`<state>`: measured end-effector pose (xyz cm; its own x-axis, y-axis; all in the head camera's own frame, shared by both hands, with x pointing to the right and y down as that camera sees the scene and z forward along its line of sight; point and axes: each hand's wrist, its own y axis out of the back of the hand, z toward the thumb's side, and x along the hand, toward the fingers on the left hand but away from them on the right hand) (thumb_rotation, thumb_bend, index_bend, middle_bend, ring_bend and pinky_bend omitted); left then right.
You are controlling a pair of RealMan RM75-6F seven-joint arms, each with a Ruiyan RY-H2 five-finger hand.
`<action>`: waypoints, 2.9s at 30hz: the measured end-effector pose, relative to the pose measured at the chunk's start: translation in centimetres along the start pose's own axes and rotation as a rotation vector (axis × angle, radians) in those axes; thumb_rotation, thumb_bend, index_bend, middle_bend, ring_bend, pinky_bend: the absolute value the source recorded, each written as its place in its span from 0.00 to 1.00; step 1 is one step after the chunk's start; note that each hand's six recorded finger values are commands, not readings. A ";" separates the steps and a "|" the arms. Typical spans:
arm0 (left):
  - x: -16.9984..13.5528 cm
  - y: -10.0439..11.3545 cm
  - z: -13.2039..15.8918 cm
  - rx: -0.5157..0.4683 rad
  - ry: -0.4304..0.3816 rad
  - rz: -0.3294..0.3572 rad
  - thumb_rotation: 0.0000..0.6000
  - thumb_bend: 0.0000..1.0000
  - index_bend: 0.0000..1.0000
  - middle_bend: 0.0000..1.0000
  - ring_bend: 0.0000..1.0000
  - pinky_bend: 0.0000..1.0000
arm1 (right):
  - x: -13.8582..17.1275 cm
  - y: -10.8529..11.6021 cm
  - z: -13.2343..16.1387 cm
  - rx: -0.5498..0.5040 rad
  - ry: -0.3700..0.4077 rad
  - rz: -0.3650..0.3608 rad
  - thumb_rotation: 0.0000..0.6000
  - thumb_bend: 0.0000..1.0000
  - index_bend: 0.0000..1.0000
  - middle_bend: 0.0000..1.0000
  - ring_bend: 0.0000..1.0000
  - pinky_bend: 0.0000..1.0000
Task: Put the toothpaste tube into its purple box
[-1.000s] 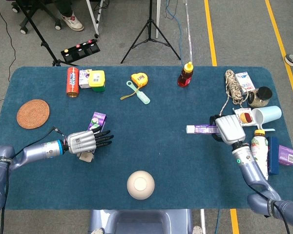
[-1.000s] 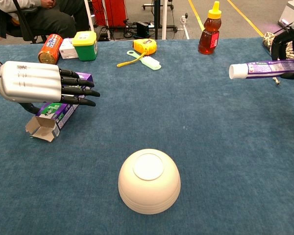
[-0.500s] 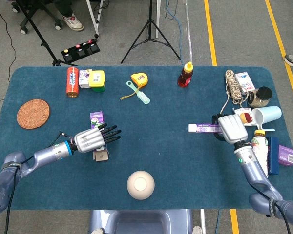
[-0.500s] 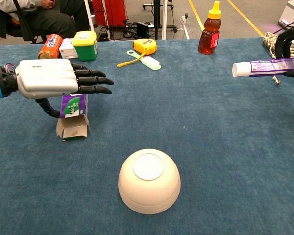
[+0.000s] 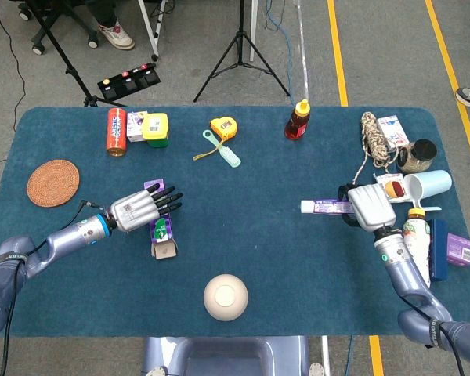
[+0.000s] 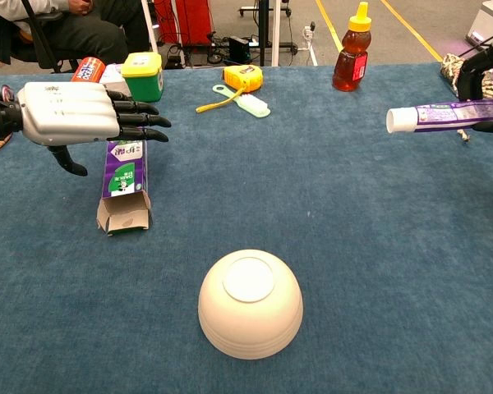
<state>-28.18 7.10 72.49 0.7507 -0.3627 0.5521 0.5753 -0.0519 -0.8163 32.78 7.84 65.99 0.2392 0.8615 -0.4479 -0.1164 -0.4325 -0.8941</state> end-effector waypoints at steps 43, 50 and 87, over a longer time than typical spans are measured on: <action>0.1 5.7 -2.6 -0.209 0.350 -0.094 1.00 0.26 0.59 0.46 0.37 0.61 | 2.3 1.0 3.6 -0.044 0.105 -0.029 1.00 0.53 0.63 0.64 0.61 0.67; 0.5 7.6 -3.3 -0.212 0.463 -0.229 1.00 0.26 0.59 0.46 0.37 0.62 | 2.1 2.2 5.4 -0.074 0.135 -0.051 1.00 0.53 0.63 0.64 0.61 0.67; 10.0 15.7 2.8 -0.420 0.488 -0.305 1.00 0.28 0.59 0.47 0.37 0.67 | 0.6 5.4 13.1 -0.184 0.185 -0.071 1.00 0.54 0.64 0.64 0.61 0.67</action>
<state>-10.69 5.26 65.68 0.2881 -0.6453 0.7075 0.4894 -0.5359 -0.6880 19.64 9.48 60.83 0.4144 0.8353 -0.3612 0.0799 -0.4287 -0.8999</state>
